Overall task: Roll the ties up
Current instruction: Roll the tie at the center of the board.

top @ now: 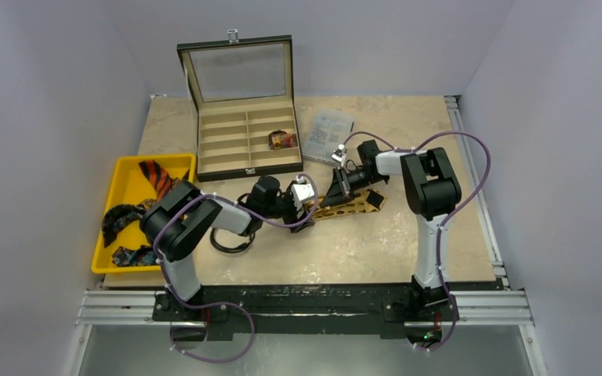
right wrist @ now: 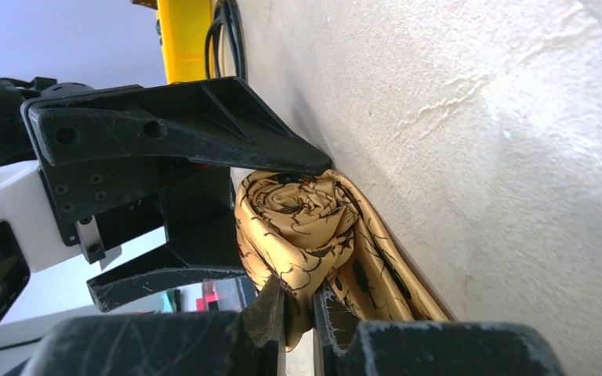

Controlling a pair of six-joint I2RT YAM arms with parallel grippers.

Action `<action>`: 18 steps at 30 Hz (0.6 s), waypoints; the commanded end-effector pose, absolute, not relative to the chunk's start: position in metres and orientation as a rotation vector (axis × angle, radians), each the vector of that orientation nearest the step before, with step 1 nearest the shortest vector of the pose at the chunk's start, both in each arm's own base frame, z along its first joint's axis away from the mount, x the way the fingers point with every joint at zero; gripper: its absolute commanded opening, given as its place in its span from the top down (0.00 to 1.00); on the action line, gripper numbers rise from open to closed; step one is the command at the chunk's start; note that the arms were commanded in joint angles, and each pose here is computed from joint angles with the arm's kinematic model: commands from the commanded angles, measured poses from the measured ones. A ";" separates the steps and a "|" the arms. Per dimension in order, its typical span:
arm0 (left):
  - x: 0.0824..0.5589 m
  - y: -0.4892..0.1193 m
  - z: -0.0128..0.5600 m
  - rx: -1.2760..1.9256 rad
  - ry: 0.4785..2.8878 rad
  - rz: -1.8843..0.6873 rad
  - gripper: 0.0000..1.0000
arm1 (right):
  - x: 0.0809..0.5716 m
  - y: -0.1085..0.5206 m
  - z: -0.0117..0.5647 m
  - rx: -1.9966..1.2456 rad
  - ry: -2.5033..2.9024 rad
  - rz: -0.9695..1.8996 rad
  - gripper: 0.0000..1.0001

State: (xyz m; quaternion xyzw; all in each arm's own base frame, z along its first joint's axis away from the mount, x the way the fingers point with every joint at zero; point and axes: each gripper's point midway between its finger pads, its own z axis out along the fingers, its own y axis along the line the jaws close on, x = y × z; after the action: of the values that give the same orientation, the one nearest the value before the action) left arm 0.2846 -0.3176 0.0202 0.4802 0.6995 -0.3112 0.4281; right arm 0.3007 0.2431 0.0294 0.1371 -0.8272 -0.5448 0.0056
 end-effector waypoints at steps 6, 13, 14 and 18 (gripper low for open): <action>0.288 -0.337 0.034 1.154 1.591 -0.890 0.31 | 0.281 0.213 -0.046 0.485 -2.769 -1.328 1.00; 0.299 -0.358 0.035 1.163 1.543 -0.926 0.43 | 0.286 0.213 -0.044 0.535 -2.760 -1.325 1.00; 0.297 -0.358 0.034 1.180 1.534 -0.917 0.44 | 0.287 0.213 -0.041 0.554 -2.763 -1.327 1.00; 0.292 -0.351 0.031 1.258 1.493 -0.831 0.38 | 0.292 0.213 -0.038 0.593 -2.746 -1.327 1.00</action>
State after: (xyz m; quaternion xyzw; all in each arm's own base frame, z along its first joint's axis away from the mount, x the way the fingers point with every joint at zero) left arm 0.2989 -0.3441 0.0211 0.4782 0.6529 -0.3524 0.4701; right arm 0.2936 0.2406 0.0251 0.1574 -0.8200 -0.5502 0.0050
